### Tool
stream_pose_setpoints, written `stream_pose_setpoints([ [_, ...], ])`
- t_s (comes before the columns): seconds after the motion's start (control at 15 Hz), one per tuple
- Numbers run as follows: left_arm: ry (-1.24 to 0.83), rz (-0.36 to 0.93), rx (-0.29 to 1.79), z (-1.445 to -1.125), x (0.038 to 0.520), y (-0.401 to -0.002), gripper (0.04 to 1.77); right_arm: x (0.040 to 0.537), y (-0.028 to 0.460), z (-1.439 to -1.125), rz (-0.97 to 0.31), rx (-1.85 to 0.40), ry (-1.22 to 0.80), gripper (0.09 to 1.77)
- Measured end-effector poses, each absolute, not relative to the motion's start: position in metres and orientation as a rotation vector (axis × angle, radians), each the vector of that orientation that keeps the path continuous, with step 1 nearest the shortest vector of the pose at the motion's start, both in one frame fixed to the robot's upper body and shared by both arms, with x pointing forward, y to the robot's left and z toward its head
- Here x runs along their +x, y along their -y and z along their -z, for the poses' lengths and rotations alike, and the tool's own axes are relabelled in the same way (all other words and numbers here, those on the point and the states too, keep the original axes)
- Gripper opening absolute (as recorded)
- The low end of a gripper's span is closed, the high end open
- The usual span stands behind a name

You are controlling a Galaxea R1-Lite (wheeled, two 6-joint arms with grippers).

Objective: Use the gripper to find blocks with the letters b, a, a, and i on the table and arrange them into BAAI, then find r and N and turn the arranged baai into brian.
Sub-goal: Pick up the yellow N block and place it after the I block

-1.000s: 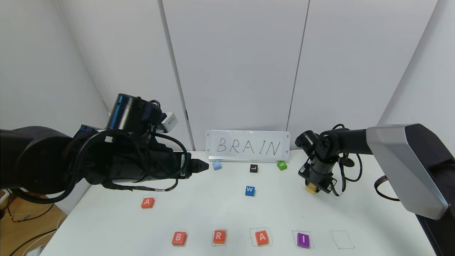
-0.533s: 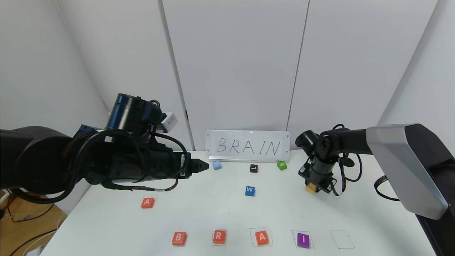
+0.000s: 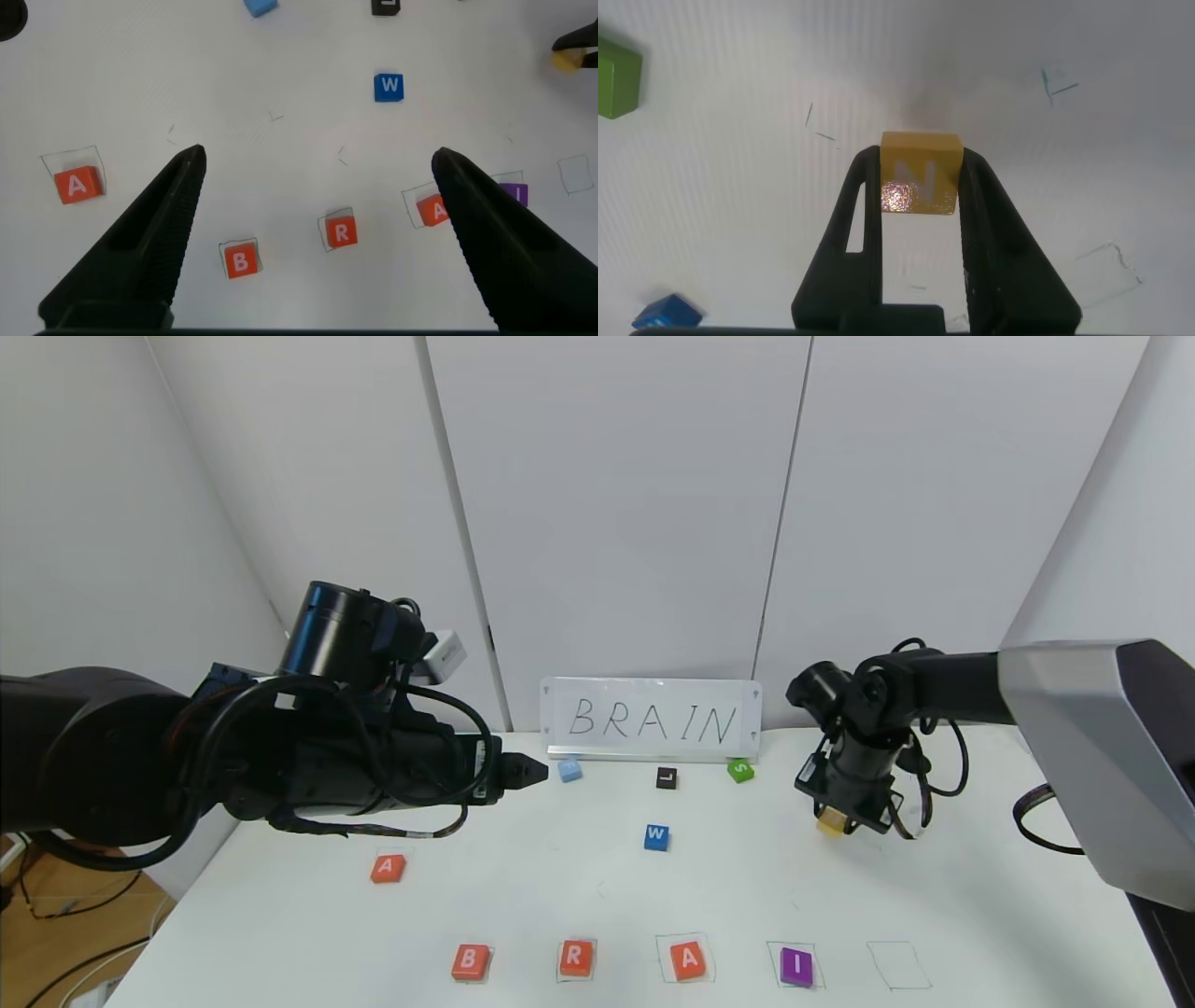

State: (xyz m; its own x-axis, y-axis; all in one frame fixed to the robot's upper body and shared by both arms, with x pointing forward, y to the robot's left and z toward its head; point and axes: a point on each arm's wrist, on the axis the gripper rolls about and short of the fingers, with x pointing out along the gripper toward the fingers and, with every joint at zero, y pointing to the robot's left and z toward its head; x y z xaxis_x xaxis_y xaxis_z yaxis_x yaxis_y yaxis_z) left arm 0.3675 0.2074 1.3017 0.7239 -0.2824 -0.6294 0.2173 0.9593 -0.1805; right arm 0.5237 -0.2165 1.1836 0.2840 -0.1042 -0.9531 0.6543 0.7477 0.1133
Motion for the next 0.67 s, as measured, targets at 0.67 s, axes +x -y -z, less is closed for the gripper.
stream_pose_setpoints([
  [0.67, -0.701, 0.278, -0.098, -1.305, 0.366, -0.208, 1.72, 0.477, 0.228, -1.202, 0.353, 0.396, -1.174, 0.54],
])
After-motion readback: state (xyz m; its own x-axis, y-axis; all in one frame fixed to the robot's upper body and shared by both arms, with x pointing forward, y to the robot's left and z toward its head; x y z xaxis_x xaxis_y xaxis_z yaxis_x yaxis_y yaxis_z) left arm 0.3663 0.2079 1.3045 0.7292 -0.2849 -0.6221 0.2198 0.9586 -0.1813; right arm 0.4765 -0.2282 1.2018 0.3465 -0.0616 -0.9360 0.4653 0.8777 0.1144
